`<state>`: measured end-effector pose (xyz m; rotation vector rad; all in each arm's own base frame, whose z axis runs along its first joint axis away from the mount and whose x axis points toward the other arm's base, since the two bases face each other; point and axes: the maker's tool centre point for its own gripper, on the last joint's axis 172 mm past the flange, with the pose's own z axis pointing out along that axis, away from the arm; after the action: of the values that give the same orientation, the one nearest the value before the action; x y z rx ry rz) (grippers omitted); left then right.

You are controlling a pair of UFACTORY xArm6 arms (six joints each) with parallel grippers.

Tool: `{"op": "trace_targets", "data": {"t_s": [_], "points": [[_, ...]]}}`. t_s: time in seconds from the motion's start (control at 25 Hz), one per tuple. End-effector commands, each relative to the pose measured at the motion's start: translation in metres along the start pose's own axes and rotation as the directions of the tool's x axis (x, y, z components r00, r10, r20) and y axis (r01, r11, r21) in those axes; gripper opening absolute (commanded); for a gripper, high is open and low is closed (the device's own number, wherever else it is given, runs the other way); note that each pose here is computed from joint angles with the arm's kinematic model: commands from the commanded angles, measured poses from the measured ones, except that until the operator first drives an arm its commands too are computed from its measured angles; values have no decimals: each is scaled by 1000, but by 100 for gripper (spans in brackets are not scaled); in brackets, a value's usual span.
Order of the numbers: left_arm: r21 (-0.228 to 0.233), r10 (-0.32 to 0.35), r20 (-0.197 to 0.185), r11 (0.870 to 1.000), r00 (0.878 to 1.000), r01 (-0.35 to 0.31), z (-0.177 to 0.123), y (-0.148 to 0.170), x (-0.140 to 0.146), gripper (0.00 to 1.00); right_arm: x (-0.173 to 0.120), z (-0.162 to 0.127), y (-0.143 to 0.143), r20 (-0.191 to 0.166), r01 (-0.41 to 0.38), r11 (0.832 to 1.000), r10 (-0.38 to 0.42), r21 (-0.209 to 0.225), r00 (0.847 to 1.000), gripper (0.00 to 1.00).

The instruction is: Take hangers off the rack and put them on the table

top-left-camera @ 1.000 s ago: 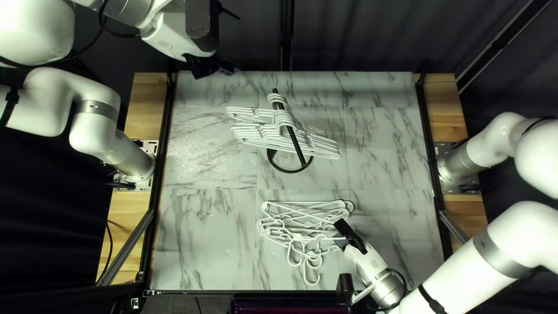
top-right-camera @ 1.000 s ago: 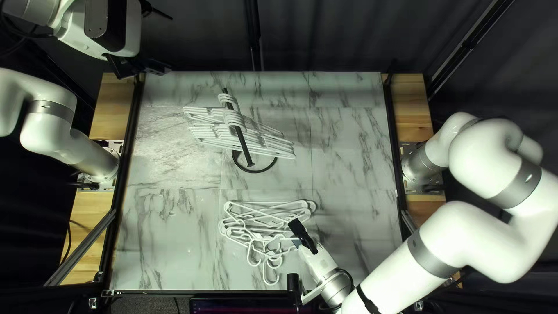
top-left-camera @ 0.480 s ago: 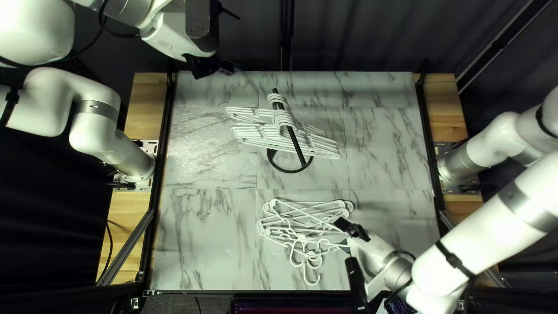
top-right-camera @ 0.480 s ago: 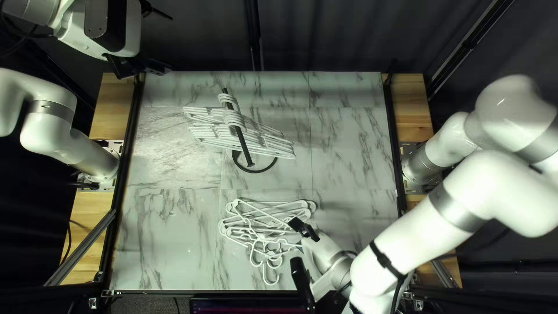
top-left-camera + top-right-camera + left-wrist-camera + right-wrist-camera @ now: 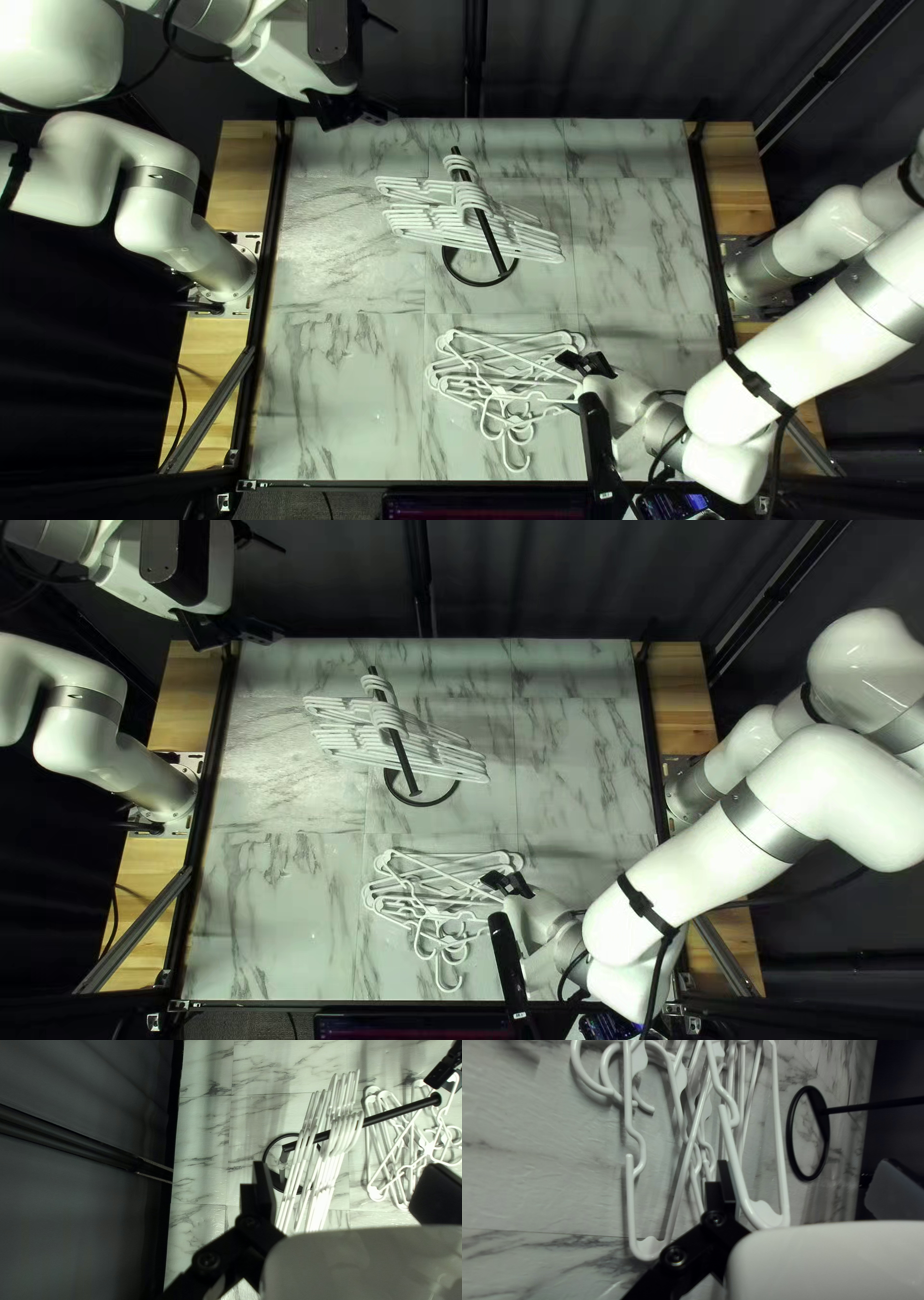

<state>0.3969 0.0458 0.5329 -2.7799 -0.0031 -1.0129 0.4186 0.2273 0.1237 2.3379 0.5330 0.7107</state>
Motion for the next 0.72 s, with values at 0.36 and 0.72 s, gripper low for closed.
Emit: {"op": "trace_targets", "data": {"t_s": [0.36,0.72], "points": [[0,0,0,1000,1000,0,0,0,0,100,4,-5,7,-31,-193,980,194,48,980,100],[0,0,0,1000,1000,0,0,0,0,100,4,-5,7,-32,-198,979,200,50,979,100]]}}
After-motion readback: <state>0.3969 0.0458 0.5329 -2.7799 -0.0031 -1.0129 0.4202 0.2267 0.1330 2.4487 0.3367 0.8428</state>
